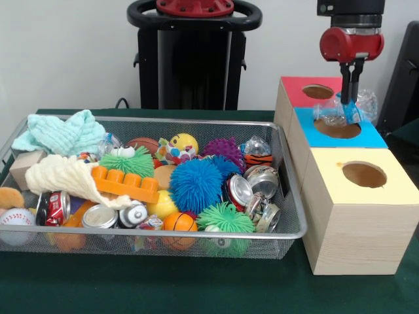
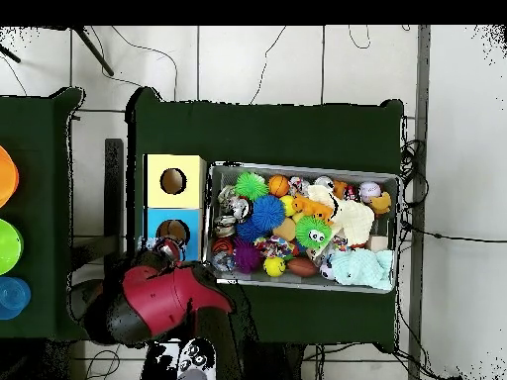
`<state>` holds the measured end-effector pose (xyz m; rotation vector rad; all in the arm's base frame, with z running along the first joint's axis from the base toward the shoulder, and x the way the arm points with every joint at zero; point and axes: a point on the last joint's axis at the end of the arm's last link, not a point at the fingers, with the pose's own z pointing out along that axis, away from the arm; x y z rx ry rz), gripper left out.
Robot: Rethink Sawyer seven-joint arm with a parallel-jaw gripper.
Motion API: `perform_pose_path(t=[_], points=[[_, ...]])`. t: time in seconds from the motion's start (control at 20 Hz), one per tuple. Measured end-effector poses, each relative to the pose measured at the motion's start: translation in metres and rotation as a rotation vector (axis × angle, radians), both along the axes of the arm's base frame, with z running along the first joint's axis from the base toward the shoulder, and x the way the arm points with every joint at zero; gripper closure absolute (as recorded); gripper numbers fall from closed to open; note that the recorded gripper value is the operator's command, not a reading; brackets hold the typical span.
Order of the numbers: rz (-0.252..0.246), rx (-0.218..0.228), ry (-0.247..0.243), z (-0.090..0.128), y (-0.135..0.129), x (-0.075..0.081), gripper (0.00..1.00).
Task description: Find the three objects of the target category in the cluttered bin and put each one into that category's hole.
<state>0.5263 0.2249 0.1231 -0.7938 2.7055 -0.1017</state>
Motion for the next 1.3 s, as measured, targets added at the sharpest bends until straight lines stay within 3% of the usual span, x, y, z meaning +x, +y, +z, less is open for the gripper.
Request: perform_pose_path(t=[0.6, 1.0, 1.3], points=[[-0.074, 0.022, 0.013, -0.001, -0.009, 0.009, 1.00], [-0.165, 0.084, 0.022, 0.012, -0.041, 0.020, 1.00], [-0.190, 0.130, 0.010, 0.027, -0.038, 0.029, 1.00]])
